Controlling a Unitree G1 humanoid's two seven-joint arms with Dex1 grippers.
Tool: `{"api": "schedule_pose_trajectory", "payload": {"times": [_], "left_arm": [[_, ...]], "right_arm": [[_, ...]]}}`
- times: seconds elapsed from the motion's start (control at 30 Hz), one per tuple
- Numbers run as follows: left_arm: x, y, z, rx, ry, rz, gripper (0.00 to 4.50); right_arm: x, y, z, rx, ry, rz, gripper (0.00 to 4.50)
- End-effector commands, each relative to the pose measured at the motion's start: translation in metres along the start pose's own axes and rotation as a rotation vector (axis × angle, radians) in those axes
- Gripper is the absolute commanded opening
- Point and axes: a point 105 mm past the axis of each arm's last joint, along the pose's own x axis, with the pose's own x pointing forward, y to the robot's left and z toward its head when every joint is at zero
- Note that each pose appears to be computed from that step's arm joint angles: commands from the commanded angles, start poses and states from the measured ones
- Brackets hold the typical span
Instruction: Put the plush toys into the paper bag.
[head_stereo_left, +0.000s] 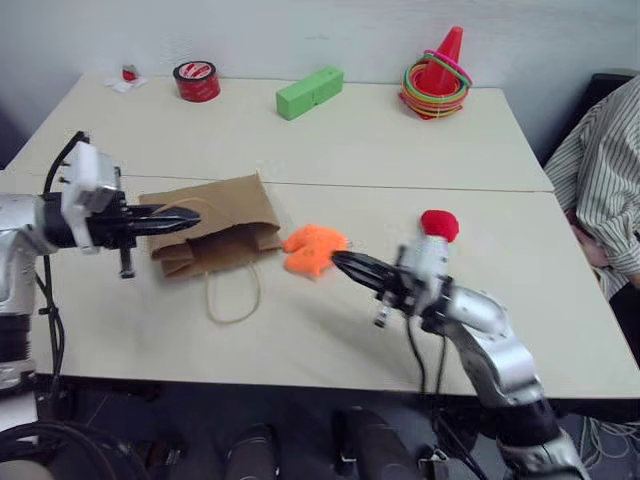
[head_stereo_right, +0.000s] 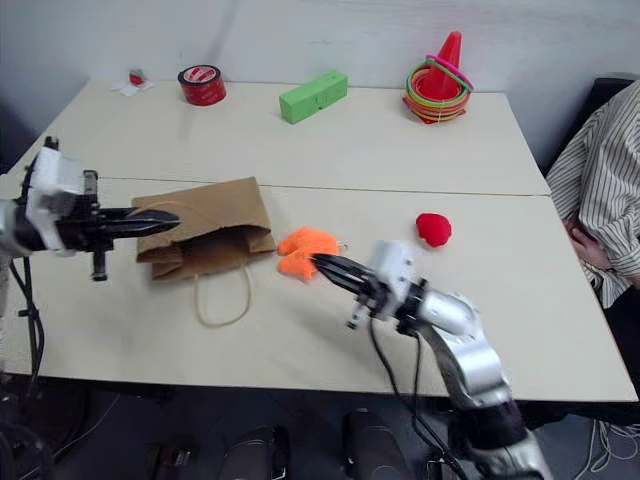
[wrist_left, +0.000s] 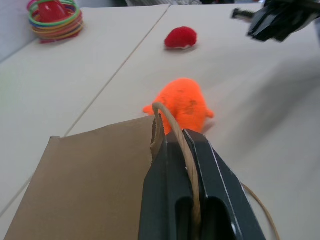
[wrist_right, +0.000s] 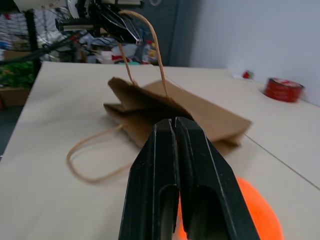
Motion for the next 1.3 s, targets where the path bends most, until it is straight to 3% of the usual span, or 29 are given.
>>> {"api": "schedule_pose_trajectory", "payload": {"times": [0.03,0.17,0.3,0.53,0.87,1.1,1.3], "left_arm": [[-0.006,-0.006,0.02,0.021,-0.039,-0.011,0.0],[0.0,-0.01,0.022,0.01,-0.055,-0.015,0.0],[0.005,-0.014,0.023,0.002,-0.063,-0.024,0.0],[0.004,-0.025,0.029,-0.046,-0.072,-0.063,0.0],[-0.005,-0.009,0.052,-0.05,-0.18,0.011,0.0],[-0.02,0.024,0.08,-0.029,-0.333,0.175,0.0],[-0.02,0.025,0.09,-0.061,-0.382,0.151,0.0]], "right_arm": [[0.039,0.015,-0.004,0.03,0.015,0.103,0.03],[0.083,0.028,-0.019,0.09,0.088,0.16,0.03],[0.103,0.039,-0.035,0.101,0.149,0.181,0.03],[0.124,0.027,-0.074,0.018,0.274,0.01,0.03],[0.108,0.032,-0.125,-0.028,0.453,-0.04,0.03],[0.09,0.029,-0.133,-0.036,0.49,-0.058,0.03],[0.088,0.02,-0.127,-0.042,0.468,-0.074,0.03]]}}
